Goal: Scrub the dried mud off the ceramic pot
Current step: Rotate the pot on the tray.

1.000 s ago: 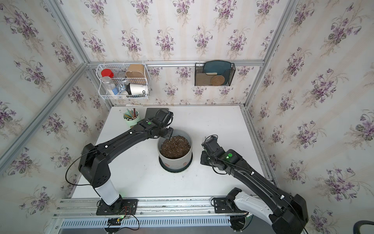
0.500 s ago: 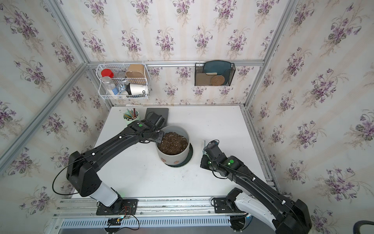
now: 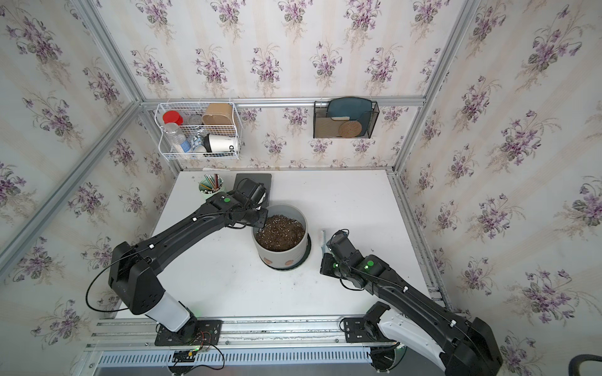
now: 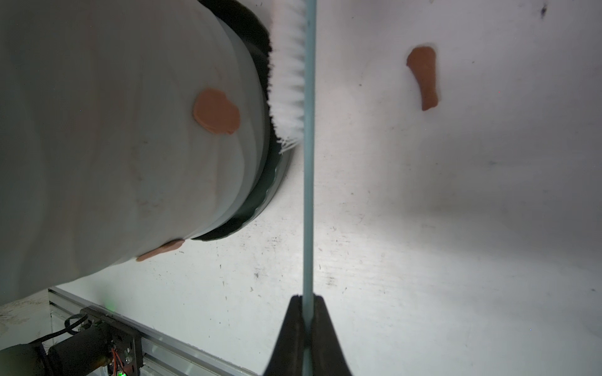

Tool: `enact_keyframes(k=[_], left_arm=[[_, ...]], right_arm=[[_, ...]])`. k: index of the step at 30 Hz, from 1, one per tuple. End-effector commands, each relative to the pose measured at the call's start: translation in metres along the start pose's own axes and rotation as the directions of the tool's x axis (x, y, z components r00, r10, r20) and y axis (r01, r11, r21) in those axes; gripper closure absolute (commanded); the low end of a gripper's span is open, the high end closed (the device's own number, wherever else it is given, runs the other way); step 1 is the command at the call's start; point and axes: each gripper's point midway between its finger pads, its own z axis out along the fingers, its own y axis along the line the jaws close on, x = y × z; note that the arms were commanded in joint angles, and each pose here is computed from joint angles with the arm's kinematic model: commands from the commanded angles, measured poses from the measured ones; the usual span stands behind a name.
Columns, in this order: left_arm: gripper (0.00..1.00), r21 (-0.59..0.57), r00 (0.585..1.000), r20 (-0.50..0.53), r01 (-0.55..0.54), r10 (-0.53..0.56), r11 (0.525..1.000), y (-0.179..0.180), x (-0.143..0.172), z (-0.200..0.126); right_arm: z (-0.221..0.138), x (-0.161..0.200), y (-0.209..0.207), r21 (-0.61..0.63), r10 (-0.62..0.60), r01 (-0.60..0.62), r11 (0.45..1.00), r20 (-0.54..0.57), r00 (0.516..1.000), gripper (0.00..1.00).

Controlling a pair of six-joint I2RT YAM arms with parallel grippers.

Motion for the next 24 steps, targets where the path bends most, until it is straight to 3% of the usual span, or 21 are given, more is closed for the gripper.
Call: enact_keyframes(k=[1,8,21,24], left_arm=[[0.54,0.004,0.999,0.04,-0.038,0.038,0.999,-0.002,-0.015,0.004],[0.57,-0.016,0.998,-0.025,-0.06,0.059,0.998,0.006,0.004,0.026],[0.97,0.04,0.998,-0.037,-0.059,0.06,0.997,-0.001,0.011,0.018],[1.0,0.059,0.997,-0.039,-0.057,0.059,0.997,-0.005,0.01,0.017]], right_arm=[[0.003,-0.001,0.007,-0.029,0.006,-0.006,1.0,0.005,1.0,1.0],[0.014,0.003,0.012,-0.066,0.013,-0.014,0.998,-0.017,1.0,1.0],[0.031,0.004,0.014,-0.076,0.016,-0.018,0.997,-0.028,0.999,1.0],[0.032,0.005,0.014,-0.082,0.01,-0.013,0.997,-0.03,0.999,1.0]])
